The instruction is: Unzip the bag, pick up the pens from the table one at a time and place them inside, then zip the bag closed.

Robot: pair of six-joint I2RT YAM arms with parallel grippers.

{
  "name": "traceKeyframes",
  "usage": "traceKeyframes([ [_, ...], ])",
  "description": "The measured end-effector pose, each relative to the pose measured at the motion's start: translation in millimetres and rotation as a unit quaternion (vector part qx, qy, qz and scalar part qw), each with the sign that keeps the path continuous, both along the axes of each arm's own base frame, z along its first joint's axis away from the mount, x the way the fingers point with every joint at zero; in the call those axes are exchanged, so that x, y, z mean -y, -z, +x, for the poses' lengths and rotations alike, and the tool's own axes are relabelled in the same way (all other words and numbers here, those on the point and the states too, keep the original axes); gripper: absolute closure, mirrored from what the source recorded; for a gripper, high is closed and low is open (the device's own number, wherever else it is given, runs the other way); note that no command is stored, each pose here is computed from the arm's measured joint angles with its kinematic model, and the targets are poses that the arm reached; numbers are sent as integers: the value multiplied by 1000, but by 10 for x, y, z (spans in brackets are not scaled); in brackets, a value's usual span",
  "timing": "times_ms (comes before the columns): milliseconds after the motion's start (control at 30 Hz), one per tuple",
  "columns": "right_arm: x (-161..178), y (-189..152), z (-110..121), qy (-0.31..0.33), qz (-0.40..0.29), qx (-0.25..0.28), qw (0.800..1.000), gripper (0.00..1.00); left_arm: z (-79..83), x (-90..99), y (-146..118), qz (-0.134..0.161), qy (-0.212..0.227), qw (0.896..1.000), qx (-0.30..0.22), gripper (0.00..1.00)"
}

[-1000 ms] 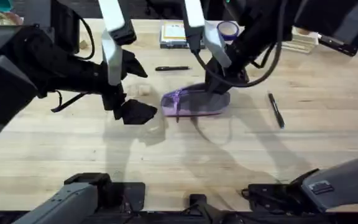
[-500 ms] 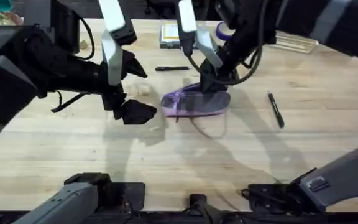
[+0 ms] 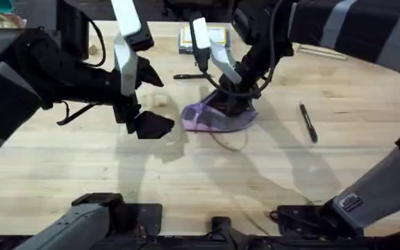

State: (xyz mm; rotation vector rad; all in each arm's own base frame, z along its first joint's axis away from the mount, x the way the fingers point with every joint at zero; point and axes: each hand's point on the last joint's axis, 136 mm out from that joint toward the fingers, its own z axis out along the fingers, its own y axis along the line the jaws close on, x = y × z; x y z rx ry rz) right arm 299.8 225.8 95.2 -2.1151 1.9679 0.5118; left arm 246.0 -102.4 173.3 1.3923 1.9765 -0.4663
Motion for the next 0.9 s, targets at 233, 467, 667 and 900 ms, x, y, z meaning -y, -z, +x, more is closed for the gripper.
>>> traceKeyframes([
  [233,4,1,-8,-2,-1,-1,1000,6,0,-1,0,0,0,1000,0,7],
  [467,19,3,-9,15,-7,-7,1000,5,0,-1,1,0,0,1000,0,7],
  [667,340,-379,-16,120,-48,16,992,4,1,-3,2,1,0,1000,0,7],
  [900,848,-874,15,217,-34,53,974,4,1,-3,2,1,0,1000,0,7],
])
